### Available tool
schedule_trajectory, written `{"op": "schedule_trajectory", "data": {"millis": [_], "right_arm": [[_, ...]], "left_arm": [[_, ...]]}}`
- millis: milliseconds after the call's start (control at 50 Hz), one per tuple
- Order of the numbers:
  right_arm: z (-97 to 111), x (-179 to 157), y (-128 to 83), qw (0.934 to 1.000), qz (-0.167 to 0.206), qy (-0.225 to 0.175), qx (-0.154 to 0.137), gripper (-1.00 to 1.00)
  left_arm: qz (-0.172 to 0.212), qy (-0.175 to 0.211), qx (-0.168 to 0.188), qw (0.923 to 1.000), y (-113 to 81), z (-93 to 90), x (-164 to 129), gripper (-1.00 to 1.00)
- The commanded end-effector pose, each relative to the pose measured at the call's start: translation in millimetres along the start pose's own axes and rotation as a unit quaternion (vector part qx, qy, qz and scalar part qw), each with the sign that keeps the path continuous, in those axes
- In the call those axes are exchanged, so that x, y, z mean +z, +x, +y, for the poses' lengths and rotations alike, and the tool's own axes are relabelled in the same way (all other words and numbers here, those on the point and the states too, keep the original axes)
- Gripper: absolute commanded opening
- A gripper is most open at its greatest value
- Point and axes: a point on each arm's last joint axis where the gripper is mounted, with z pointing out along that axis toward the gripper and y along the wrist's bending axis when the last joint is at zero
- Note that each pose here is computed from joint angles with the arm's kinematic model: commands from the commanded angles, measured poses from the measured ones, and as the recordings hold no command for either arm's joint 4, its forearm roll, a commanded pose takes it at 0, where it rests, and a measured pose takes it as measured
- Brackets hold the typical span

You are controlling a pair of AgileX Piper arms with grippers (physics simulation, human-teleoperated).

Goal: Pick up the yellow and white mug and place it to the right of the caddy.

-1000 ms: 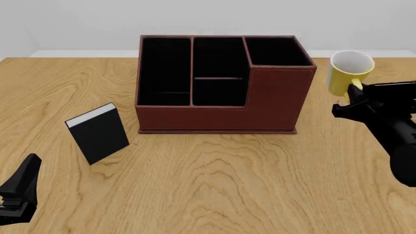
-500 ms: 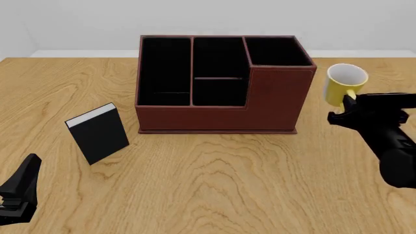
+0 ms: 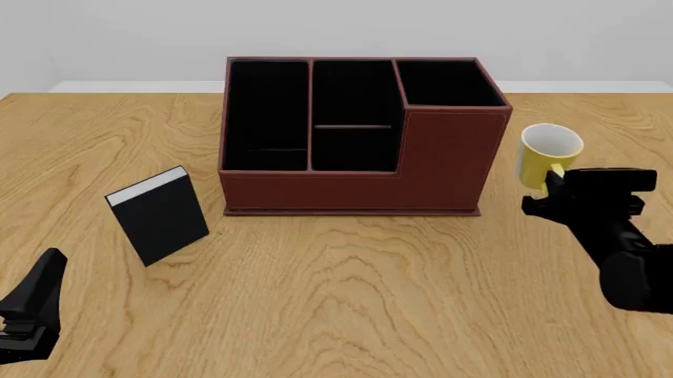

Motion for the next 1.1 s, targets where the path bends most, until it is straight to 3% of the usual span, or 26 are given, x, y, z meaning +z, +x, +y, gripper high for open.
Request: {"op": "schedule_trajectory", "data": {"millis": [20,1100], "right_arm": [[0,3,8,1.0,0.004,0.002,0.006,-1.0],[-3,13,39,0.9995,0.03,0.009,0.007,-1.0]], "left_arm": [[0.0,0.0,0.0,1.0,0.0,0.0,0,1.0],[0.0,0.0,0.0,1.0,0.0,0.0,0,1.0]]}}
